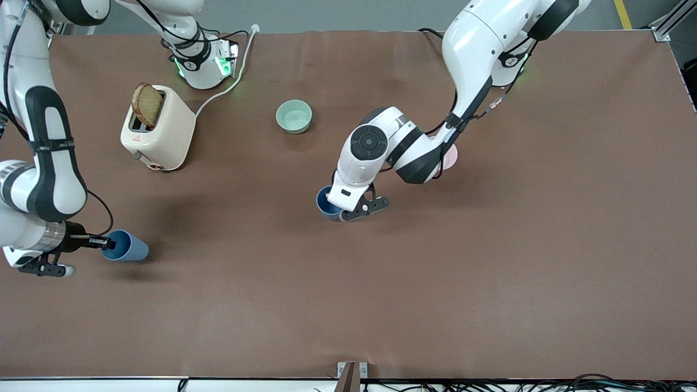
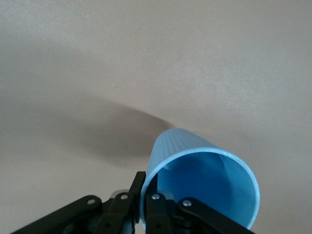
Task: Stack blue cups with both arms
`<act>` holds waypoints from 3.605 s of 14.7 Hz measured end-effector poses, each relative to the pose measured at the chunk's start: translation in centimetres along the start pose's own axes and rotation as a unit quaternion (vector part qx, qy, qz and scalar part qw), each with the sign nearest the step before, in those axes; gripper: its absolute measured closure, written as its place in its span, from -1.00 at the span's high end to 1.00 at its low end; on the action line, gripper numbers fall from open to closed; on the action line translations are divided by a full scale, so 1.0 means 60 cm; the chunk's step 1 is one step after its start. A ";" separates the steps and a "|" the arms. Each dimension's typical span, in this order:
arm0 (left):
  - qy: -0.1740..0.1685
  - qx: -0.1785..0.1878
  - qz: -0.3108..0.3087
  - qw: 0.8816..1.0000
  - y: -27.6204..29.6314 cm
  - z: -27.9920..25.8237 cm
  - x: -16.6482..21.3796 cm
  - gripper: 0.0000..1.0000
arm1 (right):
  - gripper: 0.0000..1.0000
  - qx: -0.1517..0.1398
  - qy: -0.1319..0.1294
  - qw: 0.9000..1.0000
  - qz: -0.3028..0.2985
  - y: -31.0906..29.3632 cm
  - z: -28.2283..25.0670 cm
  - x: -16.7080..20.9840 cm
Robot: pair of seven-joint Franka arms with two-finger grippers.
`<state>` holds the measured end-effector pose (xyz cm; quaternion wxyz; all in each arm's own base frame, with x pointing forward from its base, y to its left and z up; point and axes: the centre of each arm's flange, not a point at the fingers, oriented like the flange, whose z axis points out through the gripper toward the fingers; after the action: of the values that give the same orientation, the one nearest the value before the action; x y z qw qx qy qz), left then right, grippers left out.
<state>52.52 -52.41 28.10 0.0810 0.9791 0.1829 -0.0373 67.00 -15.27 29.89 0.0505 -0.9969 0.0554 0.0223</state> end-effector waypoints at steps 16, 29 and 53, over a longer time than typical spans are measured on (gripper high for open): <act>0.036 -0.006 -0.023 0.999 -0.005 -0.081 0.068 0.59 | -0.90 0.011 0.008 1.000 0.026 -0.446 -0.197 -0.092; 0.082 0.068 0.119 0.987 -0.327 -0.587 0.255 1.00 | -0.90 0.032 0.015 0.998 -0.050 -0.942 -0.184 -0.400; 0.032 0.091 0.226 0.969 -0.589 -0.769 0.175 1.00 | -0.90 0.026 0.038 0.998 -0.039 -0.926 0.023 -0.387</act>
<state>51.43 -8.25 67.28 -0.0079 0.9990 -0.0449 -0.0033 50.16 42.31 35.14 0.0752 -0.9968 0.0189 -0.0192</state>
